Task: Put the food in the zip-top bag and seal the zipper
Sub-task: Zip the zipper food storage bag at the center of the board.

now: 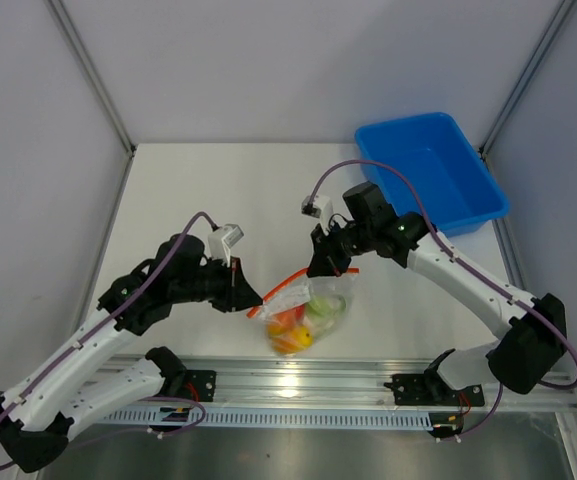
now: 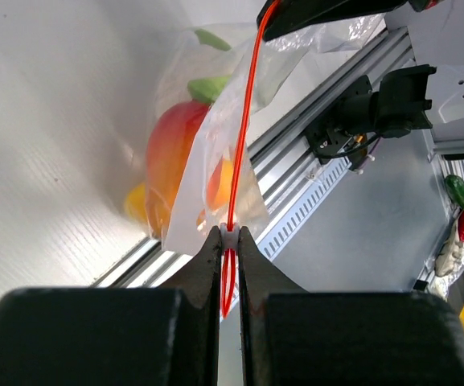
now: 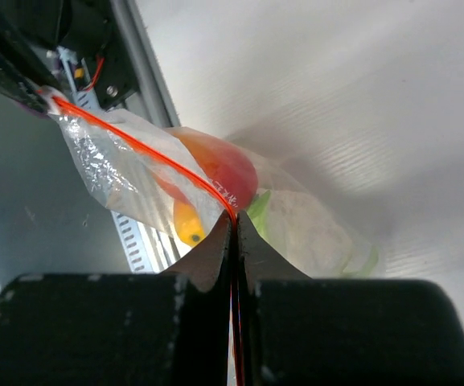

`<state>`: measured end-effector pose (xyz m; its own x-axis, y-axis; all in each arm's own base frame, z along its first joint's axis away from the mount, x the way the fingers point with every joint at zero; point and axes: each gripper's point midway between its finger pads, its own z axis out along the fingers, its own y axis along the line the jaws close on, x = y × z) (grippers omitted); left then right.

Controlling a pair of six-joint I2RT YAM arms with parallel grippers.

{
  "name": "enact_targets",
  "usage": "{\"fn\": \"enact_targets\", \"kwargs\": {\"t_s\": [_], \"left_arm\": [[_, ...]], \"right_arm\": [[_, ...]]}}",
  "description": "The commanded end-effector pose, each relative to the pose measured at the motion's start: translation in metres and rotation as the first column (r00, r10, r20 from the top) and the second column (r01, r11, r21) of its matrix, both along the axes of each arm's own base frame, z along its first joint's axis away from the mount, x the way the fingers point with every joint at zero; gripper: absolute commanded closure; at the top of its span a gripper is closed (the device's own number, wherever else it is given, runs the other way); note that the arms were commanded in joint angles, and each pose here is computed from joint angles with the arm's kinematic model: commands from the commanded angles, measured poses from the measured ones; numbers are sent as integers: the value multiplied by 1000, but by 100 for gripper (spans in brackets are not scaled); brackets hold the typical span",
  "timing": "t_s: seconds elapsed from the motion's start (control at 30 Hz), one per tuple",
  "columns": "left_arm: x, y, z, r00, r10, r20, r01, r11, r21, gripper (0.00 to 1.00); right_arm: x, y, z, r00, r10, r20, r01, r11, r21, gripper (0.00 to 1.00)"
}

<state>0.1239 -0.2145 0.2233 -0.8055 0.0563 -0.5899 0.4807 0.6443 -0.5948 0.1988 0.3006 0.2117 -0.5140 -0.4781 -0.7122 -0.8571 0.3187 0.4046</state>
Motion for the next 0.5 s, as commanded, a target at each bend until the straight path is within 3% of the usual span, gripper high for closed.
{"fn": "enact_targets", "kwargs": {"t_s": [0.0, 0.47], "left_arm": [[-5, 8, 10, 1000, 14, 15, -14, 1000, 2, 99], [-2, 26, 10, 995, 80, 54, -83, 995, 52, 99]], "right_arm": [[29, -15, 6, 984, -156, 84, 156, 988, 4, 100], [17, -30, 10, 970, -230, 82, 226, 972, 60, 100]]}}
